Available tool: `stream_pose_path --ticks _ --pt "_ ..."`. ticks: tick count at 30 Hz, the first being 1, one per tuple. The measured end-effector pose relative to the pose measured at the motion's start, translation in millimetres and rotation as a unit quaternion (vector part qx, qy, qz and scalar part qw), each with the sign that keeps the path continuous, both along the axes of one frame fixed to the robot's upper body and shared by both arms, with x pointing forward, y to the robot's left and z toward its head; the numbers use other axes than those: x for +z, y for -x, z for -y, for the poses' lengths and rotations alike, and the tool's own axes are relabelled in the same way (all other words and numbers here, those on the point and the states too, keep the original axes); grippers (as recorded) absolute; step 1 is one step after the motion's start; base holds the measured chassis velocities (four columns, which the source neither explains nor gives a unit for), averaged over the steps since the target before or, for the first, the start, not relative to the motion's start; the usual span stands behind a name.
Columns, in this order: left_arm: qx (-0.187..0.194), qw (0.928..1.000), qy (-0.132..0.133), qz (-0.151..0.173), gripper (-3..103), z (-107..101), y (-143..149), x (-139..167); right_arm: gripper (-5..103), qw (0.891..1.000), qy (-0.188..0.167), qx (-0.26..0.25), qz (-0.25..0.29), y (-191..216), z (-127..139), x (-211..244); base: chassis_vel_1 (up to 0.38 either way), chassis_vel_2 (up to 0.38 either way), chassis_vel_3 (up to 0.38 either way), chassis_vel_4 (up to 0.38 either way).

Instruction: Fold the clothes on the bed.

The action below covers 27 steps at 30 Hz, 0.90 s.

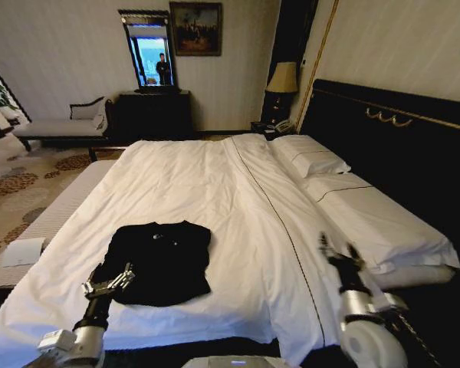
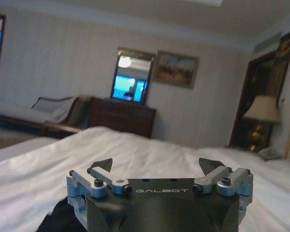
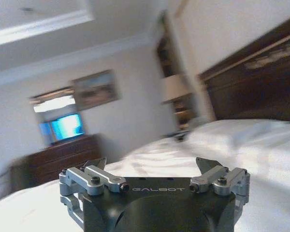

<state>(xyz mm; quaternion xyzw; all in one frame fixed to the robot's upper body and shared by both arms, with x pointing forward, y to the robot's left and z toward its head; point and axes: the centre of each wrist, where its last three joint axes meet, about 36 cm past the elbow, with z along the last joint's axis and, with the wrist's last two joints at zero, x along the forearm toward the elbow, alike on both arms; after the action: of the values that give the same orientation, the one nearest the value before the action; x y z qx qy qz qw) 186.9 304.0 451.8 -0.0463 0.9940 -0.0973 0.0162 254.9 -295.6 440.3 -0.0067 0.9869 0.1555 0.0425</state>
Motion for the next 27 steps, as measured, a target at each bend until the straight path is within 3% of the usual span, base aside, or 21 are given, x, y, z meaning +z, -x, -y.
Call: stream_pose_path --ticks 3,5,6,10,13,20,27 --pt "-0.007 0.9999 -0.003 0.011 100 1 -1 5 100 1.0 0.009 0.021 0.009 -2 -2 -2 0.0 0.0 0.0 0.0" --pt "-0.02 0.9997 -0.011 0.013 100 6 -2 12 100 0.998 0.045 0.043 0.019 -4 3 -6 0.0 0.0 0.0 0.0" --pt "-0.02 0.9997 -0.011 0.013 100 6 -2 12 100 0.998 0.045 0.043 0.019 -4 3 -6 0.0 0.0 0.0 0.0" --pt "-0.051 0.9982 -0.031 0.005 100 22 -4 22 100 0.986 0.132 0.09 0.048 -4 19 -17 0.0 0.0 0.0 0.0" --pt "-0.061 0.9975 -0.038 -0.002 100 28 -5 24 100 0.979 0.162 0.107 0.055 0 21 -21 0.0 0.0 0.0 0.0" --pt "-0.059 0.9974 -0.039 -0.012 100 33 -3 15 100 0.979 0.162 0.117 0.049 6 13 -27 0.0 0.0 0.0 0.0" --pt "-0.039 0.9987 -0.031 -0.01 100 25 -1 8 100 0.983 0.149 0.099 0.042 7 12 -31 0.0 0.0 0.0 0.0"
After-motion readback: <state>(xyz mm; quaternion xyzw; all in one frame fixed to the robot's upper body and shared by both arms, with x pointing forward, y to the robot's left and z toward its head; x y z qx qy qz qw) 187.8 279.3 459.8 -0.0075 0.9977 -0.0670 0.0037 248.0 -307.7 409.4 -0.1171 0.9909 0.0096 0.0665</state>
